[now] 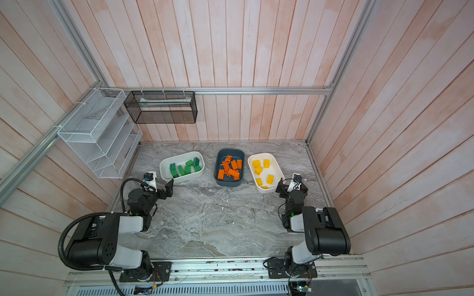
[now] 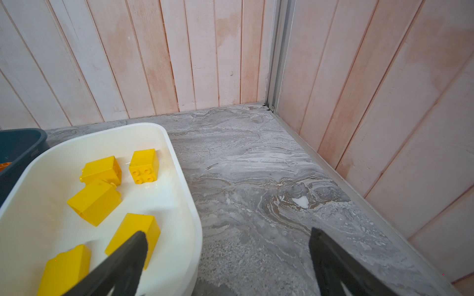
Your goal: Sort the legos into containers by color
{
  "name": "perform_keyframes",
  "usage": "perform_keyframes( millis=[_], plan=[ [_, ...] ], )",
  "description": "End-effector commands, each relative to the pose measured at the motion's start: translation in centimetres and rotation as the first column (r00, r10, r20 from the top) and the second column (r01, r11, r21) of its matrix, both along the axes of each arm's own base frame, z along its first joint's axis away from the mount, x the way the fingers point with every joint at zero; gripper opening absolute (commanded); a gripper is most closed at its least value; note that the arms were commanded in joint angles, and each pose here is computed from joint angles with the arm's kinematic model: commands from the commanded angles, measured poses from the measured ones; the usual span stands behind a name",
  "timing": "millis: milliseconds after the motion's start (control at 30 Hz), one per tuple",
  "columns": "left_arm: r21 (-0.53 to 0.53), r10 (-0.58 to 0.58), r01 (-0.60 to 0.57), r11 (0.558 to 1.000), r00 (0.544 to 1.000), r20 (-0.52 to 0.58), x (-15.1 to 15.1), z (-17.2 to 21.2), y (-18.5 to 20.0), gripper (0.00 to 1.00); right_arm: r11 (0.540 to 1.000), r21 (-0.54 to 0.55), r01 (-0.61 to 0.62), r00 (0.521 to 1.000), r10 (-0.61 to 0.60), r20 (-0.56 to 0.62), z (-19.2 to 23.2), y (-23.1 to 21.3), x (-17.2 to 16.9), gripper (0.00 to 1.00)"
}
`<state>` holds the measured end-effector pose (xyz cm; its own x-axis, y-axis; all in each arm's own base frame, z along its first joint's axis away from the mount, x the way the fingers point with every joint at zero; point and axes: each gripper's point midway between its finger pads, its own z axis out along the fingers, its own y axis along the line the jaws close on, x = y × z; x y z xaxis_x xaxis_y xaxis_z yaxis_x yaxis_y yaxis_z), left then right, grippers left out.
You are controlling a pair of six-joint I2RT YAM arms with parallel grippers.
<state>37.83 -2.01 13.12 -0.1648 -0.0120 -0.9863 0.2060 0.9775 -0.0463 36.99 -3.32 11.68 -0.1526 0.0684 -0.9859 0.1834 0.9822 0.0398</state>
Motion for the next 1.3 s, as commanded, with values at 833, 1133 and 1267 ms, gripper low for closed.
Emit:
perform_keyframes(
  millis=[833, 1133, 1267],
  plan=[
    [0.012, 0.012, -0.012, 1.000, 0.999, 0.030, 0.62, 0.43, 0.39, 1.00, 1.000, -0.007, 0.011, 1.000, -0.011, 0.020, 0.81, -0.27, 0.37, 0.98],
    [0.009, 0.017, -0.017, 1.000, 1.000, 0.023, 0.72, 0.39, 0.48, 1.00, 1.000, -0.007, 0.011, 1.000, -0.011, 0.020, 0.81, -0.24, 0.36, 0.98],
    [0.010, 0.011, -0.012, 1.000, 0.999, 0.031, 0.52, 0.87, 0.37, 1.00, 1.000, -0.007, 0.011, 1.000, -0.011, 0.020, 0.79, -0.26, 0.35, 0.98]
  ],
)
